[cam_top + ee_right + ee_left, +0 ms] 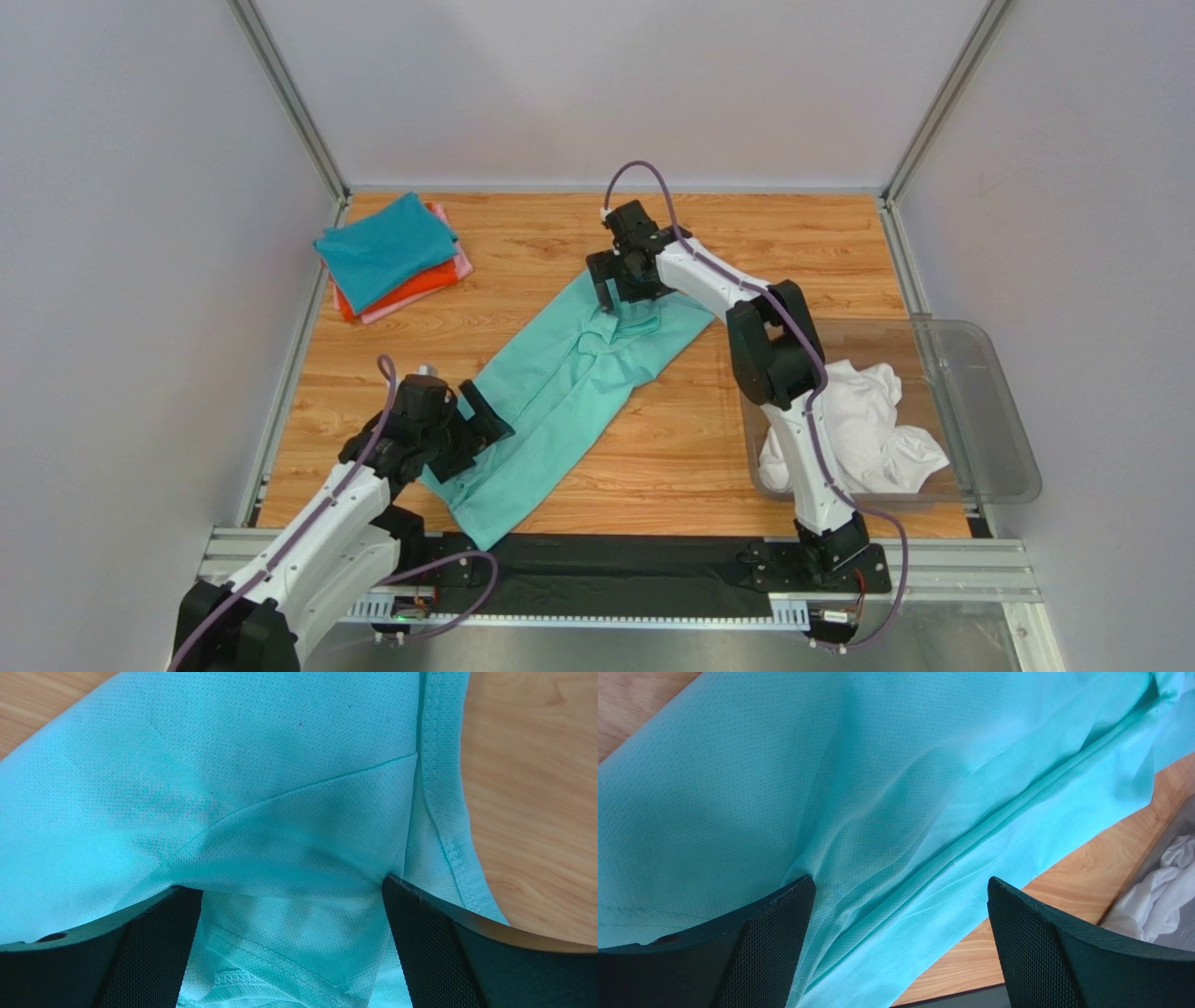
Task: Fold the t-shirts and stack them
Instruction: Fold the tshirt
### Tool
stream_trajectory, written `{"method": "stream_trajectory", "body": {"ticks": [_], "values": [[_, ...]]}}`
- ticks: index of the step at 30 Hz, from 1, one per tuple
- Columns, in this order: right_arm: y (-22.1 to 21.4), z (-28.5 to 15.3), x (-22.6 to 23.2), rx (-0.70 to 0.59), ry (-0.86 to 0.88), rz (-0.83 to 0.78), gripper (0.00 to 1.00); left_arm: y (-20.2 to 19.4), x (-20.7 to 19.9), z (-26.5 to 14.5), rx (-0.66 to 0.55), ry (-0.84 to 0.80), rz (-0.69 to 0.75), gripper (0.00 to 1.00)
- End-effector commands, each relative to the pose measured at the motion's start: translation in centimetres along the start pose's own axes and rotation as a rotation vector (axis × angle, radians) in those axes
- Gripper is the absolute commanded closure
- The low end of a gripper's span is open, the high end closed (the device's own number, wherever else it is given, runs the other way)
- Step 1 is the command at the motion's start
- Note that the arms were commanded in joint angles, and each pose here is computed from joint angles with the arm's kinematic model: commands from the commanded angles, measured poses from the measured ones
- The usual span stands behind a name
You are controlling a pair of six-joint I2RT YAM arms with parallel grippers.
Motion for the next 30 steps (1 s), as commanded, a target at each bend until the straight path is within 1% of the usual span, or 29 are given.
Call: {"method": "stream_trajectory", "body": {"ticks": [1, 2, 4, 5, 6, 8, 9, 14, 16, 17, 20, 23, 30], "values": [[-1.0, 2.2, 0.8, 0.087, 0.052, -0.025, 0.00, -0.9, 0.5, 0.5, 0.041, 0.054, 0.001, 0.00], [-0.1, 2.0, 0.7, 0.065, 0.059, -0.027, 0.00, -0.9, 0.3, 0.5, 0.043, 0.046, 0.007, 0.00], [0.3, 2.6, 0.5, 0.065, 0.056, -0.029, 0.00, -1.4, -0.4, 0.7, 0.062, 0.036, 0.027, 0.00], [0.3, 2.8, 0.5, 0.067, 0.095, -0.025, 0.00, -1.6, -0.7, 0.8, 0.070, 0.030, 0.038, 0.00], [1.1, 2.7, 0.5, 0.044, 0.100, -0.028, 0.00, -2.1, -1.2, 0.8, 0.089, 0.023, 0.064, 0.00], [1.0, 3.5, 0.2, 0.049, 0.110, -0.021, 0.00, -2.7, -1.9, 0.9, 0.095, 0.013, 0.077, 0.00], [1.8, 3.4, 0.0, 0.024, 0.114, -0.018, 0.00, -3.3, -2.3, 1.0, 0.114, 0.013, 0.105, 0.00], [2.4, 4.6, -0.1, 0.005, 0.192, 0.011, 0.00, -5.4, -4.0, 1.9, 0.157, 0.004, 0.151, 0.00], [2.8, 4.8, 0.0, -0.009, 0.208, 0.010, 0.00, -6.6, -4.9, 2.2, 0.180, 0.007, 0.190, 0.00], [2.9, 4.8, 0.0, -0.012, 0.223, 0.013, 0.00, -7.0, -5.1, 2.6, 0.185, 0.027, 0.201, 0.00], [3.3, 5.1, -0.1, -0.027, 0.251, 0.038, 0.00, -8.6, -6.6, 2.8, 0.225, -0.004, 0.247, 0.00], [3.7, 5.6, -0.5, -0.056, 0.289, 0.069, 0.00, -9.8, -7.3, 3.7, 0.263, 0.025, 0.284, 0.00], [4.8, 6.0, -0.8, -0.134, 0.340, 0.032, 0.00, -11.9, -9.7, 4.9, 0.314, 0.000, 0.325, 0.00]]}}
Point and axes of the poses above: each gripper's point midway between its finger pads, its own z axis out along the fingers, its own x axis along the line the jaws close on, y = z × x, the point moved 9 cm from there along -z, back along the fingers, and after that the axes turned 12 degrees about -z, right-handed, at the moved point
